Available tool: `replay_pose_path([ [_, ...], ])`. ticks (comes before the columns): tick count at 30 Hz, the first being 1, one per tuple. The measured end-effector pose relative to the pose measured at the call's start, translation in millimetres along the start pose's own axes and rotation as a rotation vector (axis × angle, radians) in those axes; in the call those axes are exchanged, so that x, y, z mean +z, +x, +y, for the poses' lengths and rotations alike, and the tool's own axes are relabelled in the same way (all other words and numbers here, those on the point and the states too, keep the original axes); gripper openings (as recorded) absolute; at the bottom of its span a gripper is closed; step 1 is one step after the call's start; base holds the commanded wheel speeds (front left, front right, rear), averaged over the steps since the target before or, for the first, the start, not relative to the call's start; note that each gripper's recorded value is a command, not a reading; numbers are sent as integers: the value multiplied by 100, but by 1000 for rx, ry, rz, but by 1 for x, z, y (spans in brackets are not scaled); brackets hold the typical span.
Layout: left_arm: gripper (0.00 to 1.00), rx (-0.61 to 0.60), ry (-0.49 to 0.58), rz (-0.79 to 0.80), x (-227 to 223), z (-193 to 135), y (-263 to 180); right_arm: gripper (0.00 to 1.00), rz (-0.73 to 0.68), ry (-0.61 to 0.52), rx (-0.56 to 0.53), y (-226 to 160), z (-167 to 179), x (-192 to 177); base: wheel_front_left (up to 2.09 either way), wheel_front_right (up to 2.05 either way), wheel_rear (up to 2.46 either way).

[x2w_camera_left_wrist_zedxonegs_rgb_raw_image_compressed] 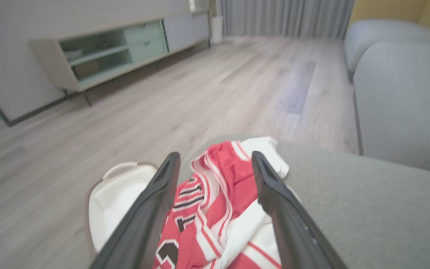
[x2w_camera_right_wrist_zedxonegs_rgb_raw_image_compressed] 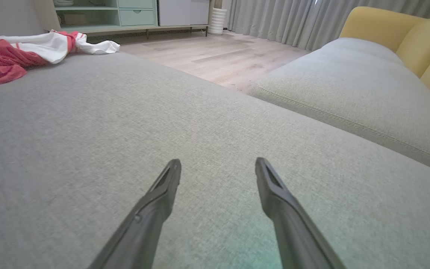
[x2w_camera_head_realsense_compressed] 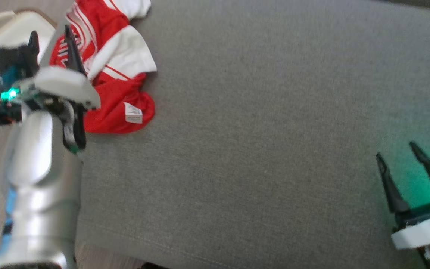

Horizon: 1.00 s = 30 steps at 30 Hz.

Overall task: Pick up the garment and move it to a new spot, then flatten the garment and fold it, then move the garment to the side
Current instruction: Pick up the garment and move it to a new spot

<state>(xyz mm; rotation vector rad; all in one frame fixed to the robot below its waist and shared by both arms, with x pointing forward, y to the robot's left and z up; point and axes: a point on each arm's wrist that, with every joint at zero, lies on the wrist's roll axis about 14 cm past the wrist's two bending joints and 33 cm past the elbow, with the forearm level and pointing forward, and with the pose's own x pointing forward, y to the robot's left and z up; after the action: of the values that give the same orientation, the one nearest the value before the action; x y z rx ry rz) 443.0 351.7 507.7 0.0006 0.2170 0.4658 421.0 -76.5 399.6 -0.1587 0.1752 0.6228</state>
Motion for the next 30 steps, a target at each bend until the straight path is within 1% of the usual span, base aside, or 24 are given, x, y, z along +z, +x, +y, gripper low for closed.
replay_pose_path([
  [3,100,19,18,147,-27,-1,25,100,2,-7,4,10,-11,-7,0,0,0],
  [6,100,52,-13,232,-49,-2,43,100,13,-3,1,16,-22,-17,0,0,0],
  [7,100,52,-13,232,-49,-2,43,100,13,-3,1,16,-22,-17,0,0,0],
  [10,100,64,-19,326,-78,-8,54,100,38,7,0,18,-29,-31,0,0,0],
  [13,100,73,-1,408,-106,-15,60,100,42,15,0,22,-32,-38,0,0,0],
  [16,100,75,-10,448,-128,-21,63,100,35,18,-1,24,-36,-42,0,0,0],
  [17,82,76,-13,463,-135,-23,64,100,34,22,-4,25,-37,-43,0,0,0],
  [18,9,75,-15,473,-140,-25,64,100,33,27,-7,26,-38,-44,0,0,0],
  [19,0,68,-16,475,-144,-27,65,100,33,30,-8,26,-39,-45,0,0,0],
  [22,0,45,-19,457,-143,-33,70,100,29,31,-13,26,-40,-45,0,0,0],
  [25,0,20,-33,373,-127,-34,74,100,25,26,-22,27,-42,-42,0,0,0],
  [26,0,10,-37,338,-118,-35,76,100,23,26,-26,27,-42,-40,0,0,0],
  [27,0,-7,-33,266,-96,-33,80,100,12,28,-39,27,-43,-34,0,0,0],
  [30,0,-49,-4,144,-49,-32,87,100,-10,43,-59,24,-38,-21,0,0,0],
])
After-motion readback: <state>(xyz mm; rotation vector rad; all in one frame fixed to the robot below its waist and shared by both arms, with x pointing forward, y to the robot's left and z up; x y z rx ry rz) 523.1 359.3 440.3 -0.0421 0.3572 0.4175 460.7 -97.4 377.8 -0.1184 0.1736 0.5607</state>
